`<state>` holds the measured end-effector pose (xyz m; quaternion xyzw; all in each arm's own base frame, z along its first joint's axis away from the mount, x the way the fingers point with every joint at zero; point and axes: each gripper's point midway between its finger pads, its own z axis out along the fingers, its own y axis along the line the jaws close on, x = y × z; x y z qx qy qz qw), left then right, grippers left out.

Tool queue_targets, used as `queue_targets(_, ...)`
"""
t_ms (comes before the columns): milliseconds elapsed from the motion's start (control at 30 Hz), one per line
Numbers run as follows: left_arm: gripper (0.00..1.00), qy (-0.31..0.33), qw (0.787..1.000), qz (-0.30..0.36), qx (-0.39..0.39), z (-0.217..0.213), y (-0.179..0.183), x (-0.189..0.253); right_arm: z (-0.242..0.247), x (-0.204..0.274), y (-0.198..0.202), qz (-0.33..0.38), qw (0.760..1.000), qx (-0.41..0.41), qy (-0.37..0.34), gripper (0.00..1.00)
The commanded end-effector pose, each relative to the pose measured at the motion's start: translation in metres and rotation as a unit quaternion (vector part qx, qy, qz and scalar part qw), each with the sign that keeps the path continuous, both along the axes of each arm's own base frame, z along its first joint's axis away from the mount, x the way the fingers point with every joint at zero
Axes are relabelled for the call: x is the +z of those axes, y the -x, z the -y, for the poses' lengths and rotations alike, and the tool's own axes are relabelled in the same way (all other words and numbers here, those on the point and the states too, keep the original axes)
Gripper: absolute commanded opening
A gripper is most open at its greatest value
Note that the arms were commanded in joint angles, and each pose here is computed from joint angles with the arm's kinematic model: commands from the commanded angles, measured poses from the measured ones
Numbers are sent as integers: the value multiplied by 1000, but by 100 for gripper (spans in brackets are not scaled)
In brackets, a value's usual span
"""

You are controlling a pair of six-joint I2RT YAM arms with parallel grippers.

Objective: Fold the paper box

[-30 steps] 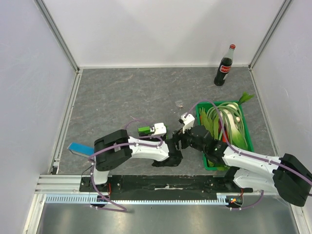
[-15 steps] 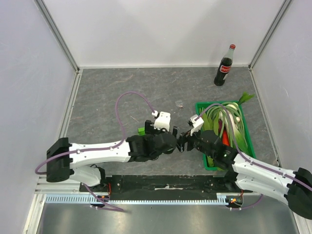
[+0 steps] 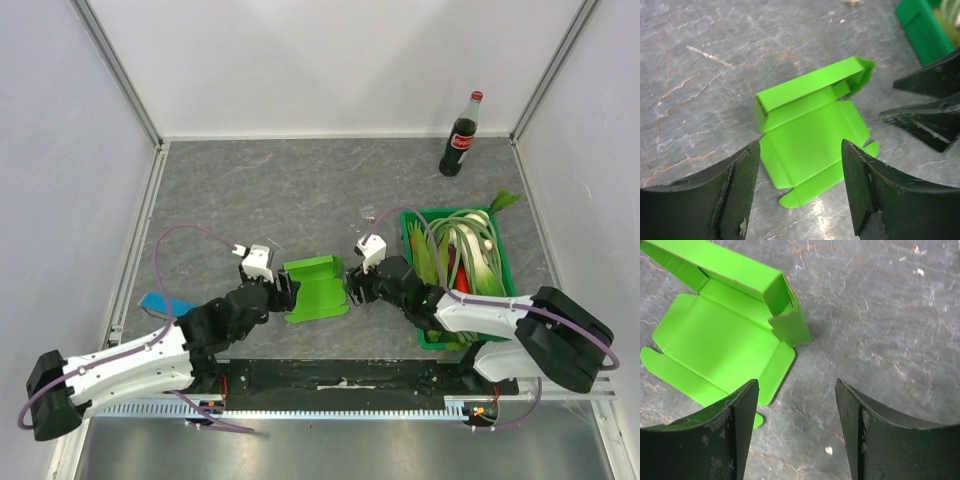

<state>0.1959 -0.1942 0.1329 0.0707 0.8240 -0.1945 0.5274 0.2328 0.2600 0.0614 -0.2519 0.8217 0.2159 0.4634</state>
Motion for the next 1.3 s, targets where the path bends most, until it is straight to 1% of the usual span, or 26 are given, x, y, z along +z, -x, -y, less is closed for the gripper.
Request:
queue_targets(0,70,-2,1000,-18,20,-3,-6,-25,-24,40,-28,72,997,11,-34,70)
queue_targets(100,64,-28,999,-9,40,-2,-17,-41,-16,38,-36,71,997,-4,-34,70)
queue_targets(200,62,-34,997,0,69,-4,-29,-47,-13,39,-40,72,997,-8,-37,70)
queue_targets(233,61,-48,996,-6,73,-6,-31,-55,-13,38,-41,72,997,-7,-33,70)
queue_targets(300,58,-44,995,0,91,-8,-38,-56,-9,35,-44,75,997,-6,-24,68)
queue_targets(400,54,-51,994,-1,92,-9,-43,-63,-7,32,-47,70,997,5,-21,68)
queue_targets(467,54,-58,993,4,99,-12,-48,-68,-11,26,-46,67,997,31,-15,67)
queue_targets(500,55,-57,993,4,100,-11,-50,-69,-10,27,-50,71,997,30,-10,66)
queue_targets(533,54,-54,994,16,94,-8,-54,-66,-13,26,-49,74,996,45,-7,67)
queue_targets(667,53,-82,991,29,99,-9,-61,-74,-23,20,-53,86,993,81,3,66)
queue_targets(800,50,-96,989,40,101,-8,-66,-78,-36,19,-62,98,989,113,19,67)
queue_targets(867,47,-94,989,46,104,-7,-68,-78,-41,14,-61,100,985,137,28,67)
queue_targets(900,45,-98,989,44,105,-8,-68,-81,-45,14,-61,96,984,146,29,65)
queue_targets(967,39,-98,988,52,109,-8,-71,-80,-47,13,-60,96,984,149,25,64)
queue_targets(1067,33,-118,984,56,121,-13,-74,-85,-46,8,-57,92,983,154,26,58)
queue_targets(1100,31,-118,983,58,126,-13,-76,-85,-46,8,-57,91,983,156,25,54)
queue_targets(1167,28,-124,982,57,130,-13,-77,-87,-48,7,-55,90,983,159,22,52)
queue_targets(1200,27,-124,982,57,130,-12,-78,-88,-48,7,-56,90,983,157,20,49)
queue_targets(1233,23,-124,982,56,131,-11,-79,-88,-48,7,-56,90,983,156,20,46)
queue_targets(1267,22,-124,982,55,135,-11,-79,-88,-49,9,-56,90,983,157,16,44)
